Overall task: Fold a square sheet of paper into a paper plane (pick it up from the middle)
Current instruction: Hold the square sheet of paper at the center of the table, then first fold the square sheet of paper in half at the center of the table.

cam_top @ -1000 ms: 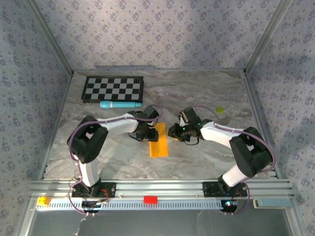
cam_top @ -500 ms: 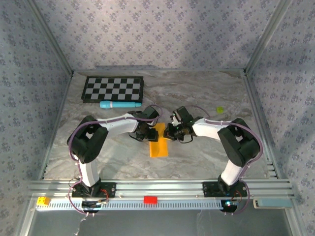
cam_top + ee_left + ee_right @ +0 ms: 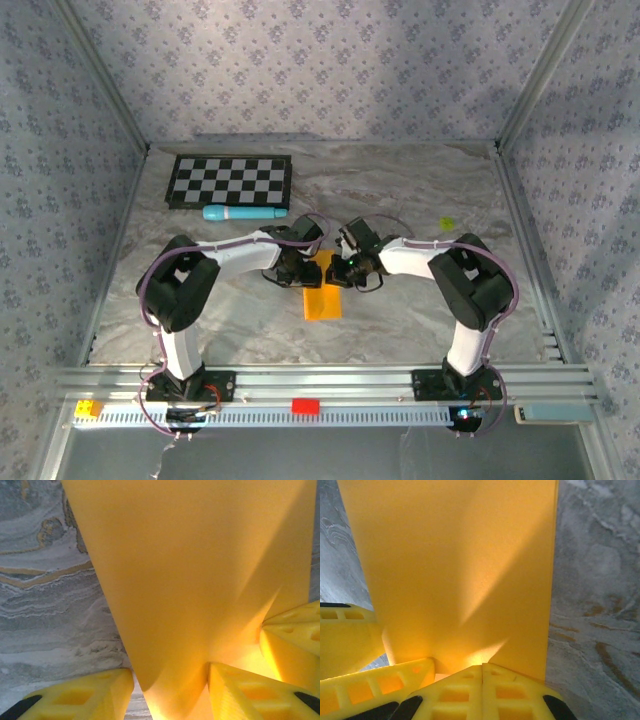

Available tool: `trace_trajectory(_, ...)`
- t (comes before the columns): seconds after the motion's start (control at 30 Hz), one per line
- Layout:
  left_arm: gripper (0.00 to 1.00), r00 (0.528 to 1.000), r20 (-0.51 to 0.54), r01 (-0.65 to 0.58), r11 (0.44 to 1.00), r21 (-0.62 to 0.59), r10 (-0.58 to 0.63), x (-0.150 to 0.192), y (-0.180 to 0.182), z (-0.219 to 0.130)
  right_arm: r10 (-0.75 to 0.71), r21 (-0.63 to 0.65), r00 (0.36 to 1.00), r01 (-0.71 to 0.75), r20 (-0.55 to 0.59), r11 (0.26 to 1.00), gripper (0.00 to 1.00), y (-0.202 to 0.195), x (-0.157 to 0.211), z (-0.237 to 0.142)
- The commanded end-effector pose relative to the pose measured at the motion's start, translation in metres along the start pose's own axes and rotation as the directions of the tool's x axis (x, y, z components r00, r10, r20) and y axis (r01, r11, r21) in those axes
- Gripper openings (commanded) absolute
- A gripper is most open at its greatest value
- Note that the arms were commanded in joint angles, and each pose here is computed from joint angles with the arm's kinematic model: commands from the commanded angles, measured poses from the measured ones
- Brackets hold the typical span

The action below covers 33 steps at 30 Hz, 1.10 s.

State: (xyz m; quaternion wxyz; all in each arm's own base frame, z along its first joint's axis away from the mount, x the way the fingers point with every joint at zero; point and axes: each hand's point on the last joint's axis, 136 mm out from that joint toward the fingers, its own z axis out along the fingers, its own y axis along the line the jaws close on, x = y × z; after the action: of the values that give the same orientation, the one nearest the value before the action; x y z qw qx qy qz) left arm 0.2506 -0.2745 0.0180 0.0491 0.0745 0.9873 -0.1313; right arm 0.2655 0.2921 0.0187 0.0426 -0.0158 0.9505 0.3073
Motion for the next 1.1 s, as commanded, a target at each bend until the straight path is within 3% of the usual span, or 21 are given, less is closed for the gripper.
trace_trajectory(0.0,0.49,0.999,-0.04,0.015,0.999,-0.033,-0.016,0.014,0.011,0.017,0.052,0.18,0.996,-0.038,-0.072,0.983,0.01,-0.057,0.027,0.003)
trace_trajectory(0.27,0.55,0.981,0.168,0.071,0.987,0.144,-0.095,-0.021,-0.021,-0.054,-0.007,0.161,0.997,0.019,-0.078,0.987,0.01,-0.057,0.014,-0.006)
trace_trajectory(0.37,0.48,0.969,0.203,0.088,0.963,0.255,-0.142,-0.025,-0.033,-0.068,-0.021,0.159,0.996,0.034,-0.085,0.987,0.01,-0.056,0.012,-0.006)
trace_trajectory(0.43,0.34,0.966,0.207,0.08,0.938,0.337,-0.157,-0.027,-0.042,-0.073,-0.02,0.153,0.996,0.033,-0.089,0.988,0.01,-0.055,0.011,-0.005)
trace_trajectory(0.5,0.19,0.967,0.19,0.076,0.907,0.414,-0.168,-0.027,-0.051,-0.073,-0.017,0.15,0.995,0.031,-0.093,0.988,0.0,-0.055,0.012,-0.004)
trace_trajectory(0.6,0.04,0.97,0.156,0.093,0.883,0.461,-0.184,-0.024,-0.054,-0.063,-0.011,0.155,0.995,0.025,-0.096,0.988,0.0,-0.058,0.014,-0.003)
trace_trajectory(0.77,0.01,0.972,0.123,0.108,0.848,0.518,-0.199,-0.025,-0.059,-0.05,-0.004,0.161,0.996,0.02,-0.093,0.987,0.0,-0.059,0.014,-0.003)
trace_trajectory(1.07,0.01,0.973,0.09,0.14,0.852,0.505,-0.214,-0.021,-0.048,-0.026,0.01,0.163,0.996,0.005,-0.093,0.987,0.0,-0.062,0.017,-0.003)
